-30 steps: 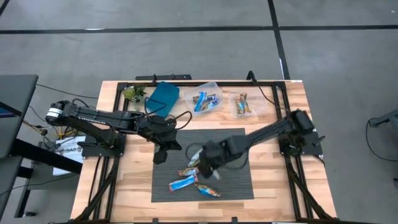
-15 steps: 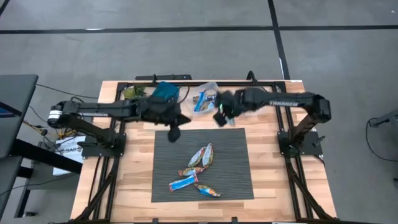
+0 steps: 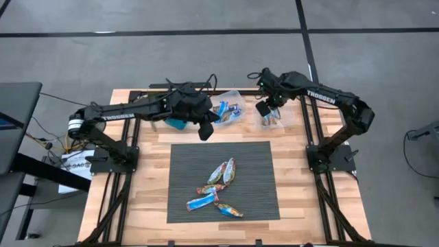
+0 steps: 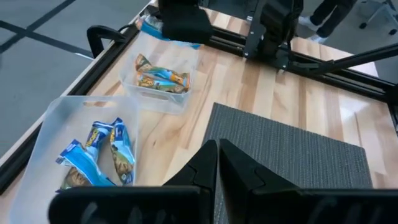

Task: Pick and place Granola Bars by type
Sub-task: Put the yellow granola bar into the right transparent bin

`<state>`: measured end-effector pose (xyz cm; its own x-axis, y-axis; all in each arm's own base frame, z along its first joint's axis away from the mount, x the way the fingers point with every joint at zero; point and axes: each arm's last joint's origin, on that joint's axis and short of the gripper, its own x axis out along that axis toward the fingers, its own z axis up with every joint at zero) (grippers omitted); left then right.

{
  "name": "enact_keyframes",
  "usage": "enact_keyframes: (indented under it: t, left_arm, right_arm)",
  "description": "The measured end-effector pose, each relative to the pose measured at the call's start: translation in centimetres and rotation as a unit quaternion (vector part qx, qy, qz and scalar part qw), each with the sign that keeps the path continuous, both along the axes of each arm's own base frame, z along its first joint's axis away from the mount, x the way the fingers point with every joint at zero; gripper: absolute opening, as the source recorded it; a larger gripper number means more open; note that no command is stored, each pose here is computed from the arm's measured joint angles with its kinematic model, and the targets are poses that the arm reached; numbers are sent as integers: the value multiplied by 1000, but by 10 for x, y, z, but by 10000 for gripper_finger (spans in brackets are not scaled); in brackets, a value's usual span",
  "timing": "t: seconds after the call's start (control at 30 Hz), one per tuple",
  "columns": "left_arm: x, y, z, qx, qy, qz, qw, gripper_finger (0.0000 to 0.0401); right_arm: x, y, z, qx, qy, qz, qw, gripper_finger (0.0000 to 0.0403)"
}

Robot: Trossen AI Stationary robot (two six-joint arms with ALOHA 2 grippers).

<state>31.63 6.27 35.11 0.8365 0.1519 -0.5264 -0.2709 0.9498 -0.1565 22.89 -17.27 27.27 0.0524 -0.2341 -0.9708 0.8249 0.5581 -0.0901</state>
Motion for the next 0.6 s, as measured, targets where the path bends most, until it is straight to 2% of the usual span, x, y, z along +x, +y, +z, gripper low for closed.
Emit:
enact_keyframes:
  t: [0.17,0.33,0.47,0.6]
  left_arm:
    - [0,0,0,1,2,0,1000,9]
    - [0,0,0,1,2,1,1000,9]
    - [-2,-1,-4,-3,23,-4,1000,9]
    - [-6,-12,-5,22,50,-39,998,9]
  right_arm:
    - [0,-16,-9,29,-22,2,999,77]
    - [3,-19,-14,27,-23,14,999,122]
    - [14,-9,-7,24,-64,43,997,147]
    - [31,21,3,20,-98,96,990,160]
